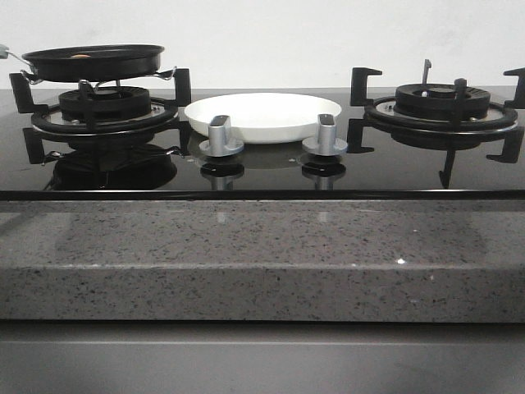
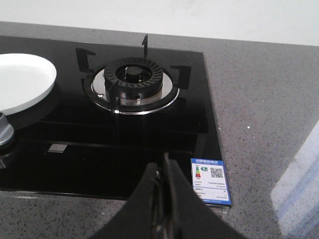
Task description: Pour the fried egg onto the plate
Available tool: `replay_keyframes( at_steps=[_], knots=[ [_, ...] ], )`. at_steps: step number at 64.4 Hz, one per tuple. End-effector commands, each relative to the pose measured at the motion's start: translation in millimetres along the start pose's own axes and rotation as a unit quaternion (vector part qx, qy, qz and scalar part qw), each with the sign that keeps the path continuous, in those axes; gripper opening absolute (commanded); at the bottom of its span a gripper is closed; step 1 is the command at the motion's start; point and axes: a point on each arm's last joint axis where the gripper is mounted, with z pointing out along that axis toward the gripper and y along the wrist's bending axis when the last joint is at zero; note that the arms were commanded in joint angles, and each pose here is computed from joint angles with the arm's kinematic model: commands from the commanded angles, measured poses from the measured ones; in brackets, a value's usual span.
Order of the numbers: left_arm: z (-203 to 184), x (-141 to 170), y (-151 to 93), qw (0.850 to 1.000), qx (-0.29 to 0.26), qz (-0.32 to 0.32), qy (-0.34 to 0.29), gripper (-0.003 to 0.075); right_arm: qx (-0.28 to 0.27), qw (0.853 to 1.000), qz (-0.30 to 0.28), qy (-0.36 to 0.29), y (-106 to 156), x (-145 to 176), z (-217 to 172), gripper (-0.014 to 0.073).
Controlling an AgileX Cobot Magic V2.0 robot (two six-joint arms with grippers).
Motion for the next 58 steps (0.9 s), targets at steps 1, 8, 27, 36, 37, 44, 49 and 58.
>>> replay_keyframes(
  at_steps=[1, 8, 27, 36, 37, 44, 49, 58],
  knots=[
    [1.0, -15.7, -1.6, 0.999, 0.004, -0.005, -0.041, -0.0018, 0.007, 0.999, -0.008, -0.039, -1.2, -15.0, -1.4, -0.0066],
    [3.2, -15.8, -1.1, 0.999, 0.001, -0.002, -0.038, 0.0037, 0.007, 1.0, -0.007, -0.028, -1.2, -13.0, -1.3, -0.0038],
    [3.8, -16.4, -0.4, 0.999, -0.003, 0.005, -0.041, 0.0575, 0.006, 1.0, -0.007, -0.02, -1.1, -11.6, -1.2, 0.0492],
    [3.7, -17.2, -0.5, 0.999, -0.003, 0.01, -0.045, 0.0567, -0.01, 1.0, 0.017, -0.016, 1.8, -13.7, -0.8, 0.0517],
    [3.7, -17.2, -0.5, 0.999, -0.003, 0.01, -0.045, 0.0566, -0.014, 1.0, 0.021, -0.014, 2.4, -14.7, -1.0, 0.0517],
    [4.0, -20.8, -0.8, 0.998, -0.004, 0.028, -0.051, 0.0566, -0.055, 0.998, 0.026, 0.027, 9.7, -22.8, 8.5, 0.0517],
    [6.2, -22.7, -1.6, 0.998, -0.001, 0.042, -0.047, 0.0566, -0.099, 0.993, -0.009, 0.059, 17.6, -29.3, 20.0, 0.0498],
    [12.7, -22.2, -7.4, 0.998, 0.036, 0.04, -0.033, 0.0566, -0.174, 0.979, -0.042, 0.097, 34.1, -44.2, 44.5, 0.044]
  ],
)
